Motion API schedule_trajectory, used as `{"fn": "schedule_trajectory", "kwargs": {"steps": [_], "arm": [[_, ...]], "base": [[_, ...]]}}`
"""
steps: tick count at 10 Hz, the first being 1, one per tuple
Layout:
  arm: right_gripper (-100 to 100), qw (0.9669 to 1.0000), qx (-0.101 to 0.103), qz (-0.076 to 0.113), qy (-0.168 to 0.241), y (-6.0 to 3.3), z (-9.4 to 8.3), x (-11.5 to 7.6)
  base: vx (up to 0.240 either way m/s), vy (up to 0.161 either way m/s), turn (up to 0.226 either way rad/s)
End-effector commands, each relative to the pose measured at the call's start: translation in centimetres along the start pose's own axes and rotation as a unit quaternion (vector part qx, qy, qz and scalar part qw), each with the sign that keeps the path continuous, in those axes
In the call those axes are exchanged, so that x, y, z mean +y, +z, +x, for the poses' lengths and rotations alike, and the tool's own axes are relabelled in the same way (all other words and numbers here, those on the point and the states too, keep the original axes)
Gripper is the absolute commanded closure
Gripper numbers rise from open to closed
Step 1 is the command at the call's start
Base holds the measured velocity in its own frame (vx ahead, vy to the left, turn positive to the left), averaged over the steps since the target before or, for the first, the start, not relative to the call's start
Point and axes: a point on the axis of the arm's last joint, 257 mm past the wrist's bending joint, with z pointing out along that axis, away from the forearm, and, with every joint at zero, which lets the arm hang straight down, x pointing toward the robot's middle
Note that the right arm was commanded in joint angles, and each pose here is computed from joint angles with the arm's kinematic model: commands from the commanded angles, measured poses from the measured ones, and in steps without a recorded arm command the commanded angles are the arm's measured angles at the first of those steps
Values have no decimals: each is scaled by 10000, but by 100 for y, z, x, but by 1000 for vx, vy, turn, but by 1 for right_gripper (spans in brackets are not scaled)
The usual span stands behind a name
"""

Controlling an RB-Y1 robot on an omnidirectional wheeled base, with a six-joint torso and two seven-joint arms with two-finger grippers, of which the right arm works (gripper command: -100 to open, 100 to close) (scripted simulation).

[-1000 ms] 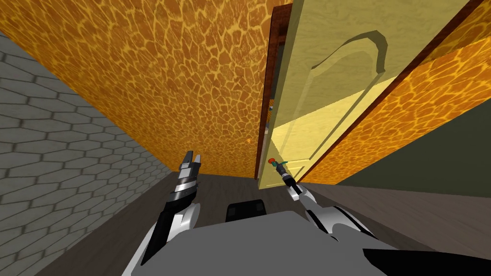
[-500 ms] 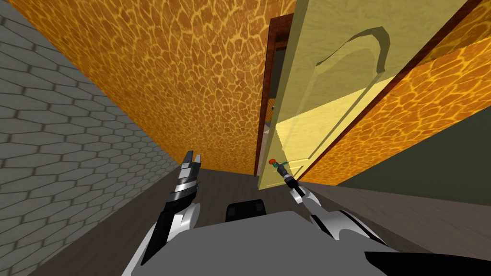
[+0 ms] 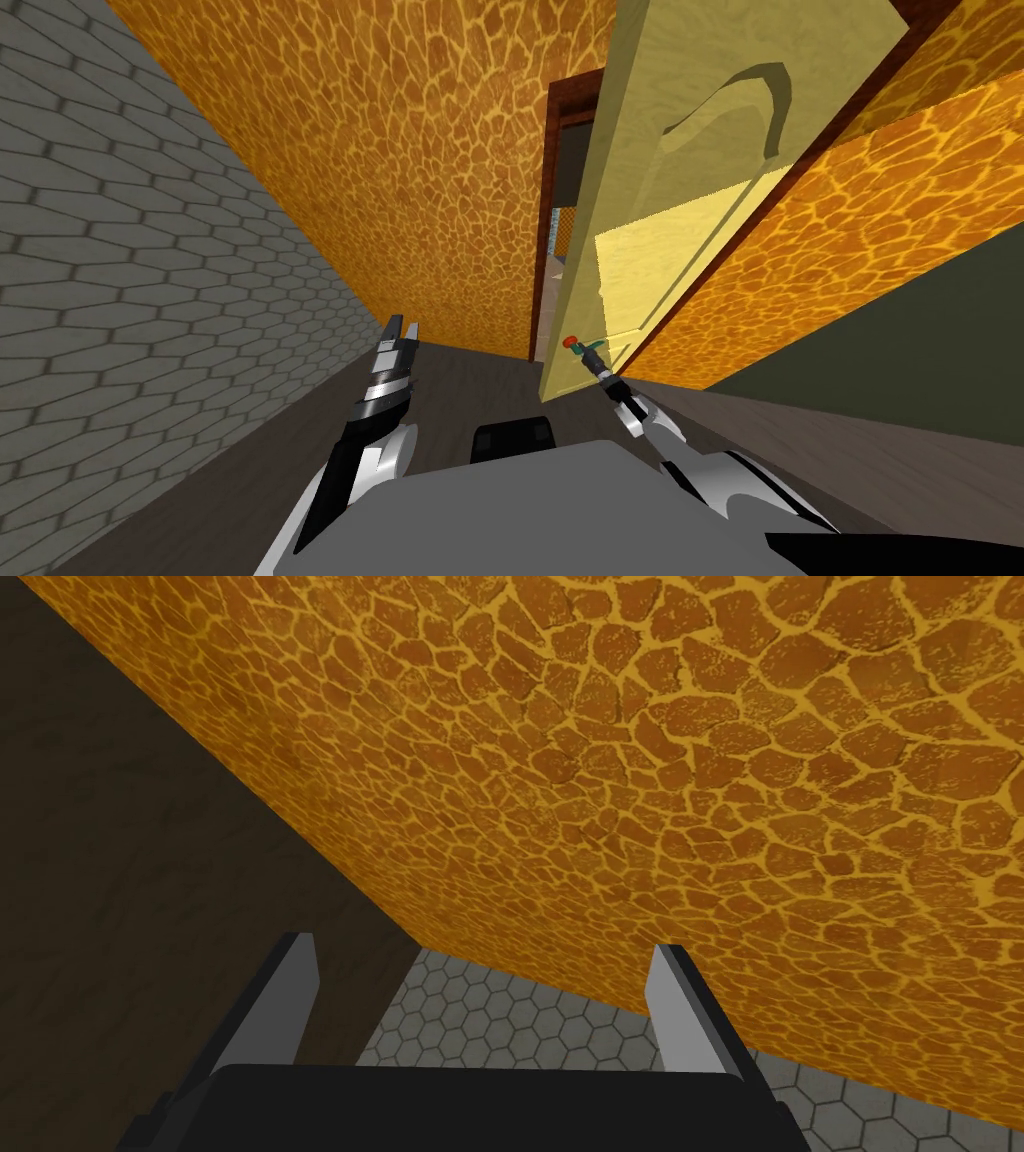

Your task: Pull the door open

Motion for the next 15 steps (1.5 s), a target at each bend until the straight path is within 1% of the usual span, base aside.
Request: {"fn": "schedule_trajectory", "kwargs": {"steps": [1, 2, 3, 7, 8, 12, 13, 14, 15], "arm": [[100, 10000, 87, -40, -26, -77, -32, 35], [100, 10000, 51, -7, -8, -49, -7, 3], [100, 9999, 104, -14, 0, -129, -16, -2], [100, 9998, 209, -40, -16, -302, -65, 10], [100, 9997, 223, -43, -17, -325, -71, 12], [100, 9995, 321, -62, -25, -481, -110, 27], [100, 9995, 323, -35, 5, -462, -69, 0], [100, 9994, 344, -32, 11, -544, -81, -12], [100, 9994, 348, -35, 7, -586, -97, -11]], "base": [[-150, -63, 90], [-76, -33, 24], [-142, -64, 187], [-222, -112, 193], [-174, -92, 129], [-176, -100, 144], [-70, -39, 33], [-141, -96, 208], [-228, -100, 259]]}}
